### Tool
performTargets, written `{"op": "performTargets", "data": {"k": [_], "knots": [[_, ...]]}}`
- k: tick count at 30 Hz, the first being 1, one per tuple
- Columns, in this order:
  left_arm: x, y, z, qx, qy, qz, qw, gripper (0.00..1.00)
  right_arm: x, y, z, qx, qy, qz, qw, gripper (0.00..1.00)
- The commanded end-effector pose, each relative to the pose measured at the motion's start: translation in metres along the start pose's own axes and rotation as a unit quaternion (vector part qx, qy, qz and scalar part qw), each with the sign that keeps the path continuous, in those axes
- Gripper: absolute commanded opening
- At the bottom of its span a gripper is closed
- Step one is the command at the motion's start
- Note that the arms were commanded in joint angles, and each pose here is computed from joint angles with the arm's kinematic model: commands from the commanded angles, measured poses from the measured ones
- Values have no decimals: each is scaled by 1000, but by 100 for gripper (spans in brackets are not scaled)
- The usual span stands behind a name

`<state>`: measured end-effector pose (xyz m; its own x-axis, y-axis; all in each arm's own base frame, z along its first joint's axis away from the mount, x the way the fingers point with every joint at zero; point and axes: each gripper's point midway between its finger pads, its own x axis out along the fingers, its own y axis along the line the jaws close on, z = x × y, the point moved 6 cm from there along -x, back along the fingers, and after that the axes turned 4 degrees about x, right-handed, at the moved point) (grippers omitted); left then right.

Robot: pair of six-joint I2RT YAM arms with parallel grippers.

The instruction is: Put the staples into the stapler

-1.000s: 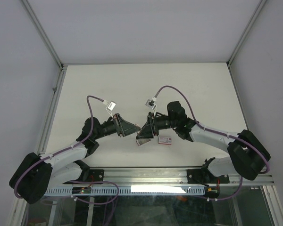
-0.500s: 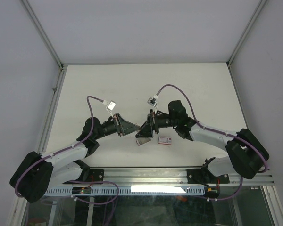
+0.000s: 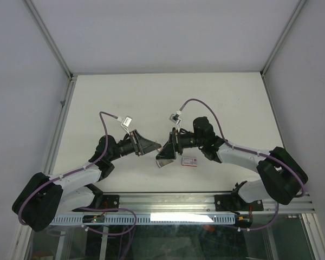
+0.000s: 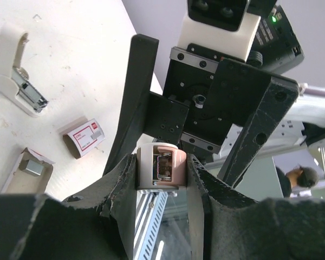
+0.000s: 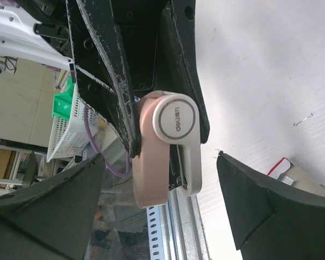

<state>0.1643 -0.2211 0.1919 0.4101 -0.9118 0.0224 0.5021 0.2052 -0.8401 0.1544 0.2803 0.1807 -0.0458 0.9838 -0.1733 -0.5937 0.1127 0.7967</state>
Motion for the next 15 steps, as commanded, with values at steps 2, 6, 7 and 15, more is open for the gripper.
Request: {"op": "performTargets", "data": {"k": [2,6,7,15], "knots": [[1,8,4,-49,-44,25,997,12,4,-5,9,14,-22,-1,1000,87],[1,12,-1,-74,-37,25,996,13,6,-12,12,37,-39,-1,999,86],[1,14,-2,-79,-36,27,996,13,6,-14,12,46,-41,-2,998,86],[0,17,-5,-81,-40,19,996,15,14,-17,12,100,-35,51,993,76]]}}
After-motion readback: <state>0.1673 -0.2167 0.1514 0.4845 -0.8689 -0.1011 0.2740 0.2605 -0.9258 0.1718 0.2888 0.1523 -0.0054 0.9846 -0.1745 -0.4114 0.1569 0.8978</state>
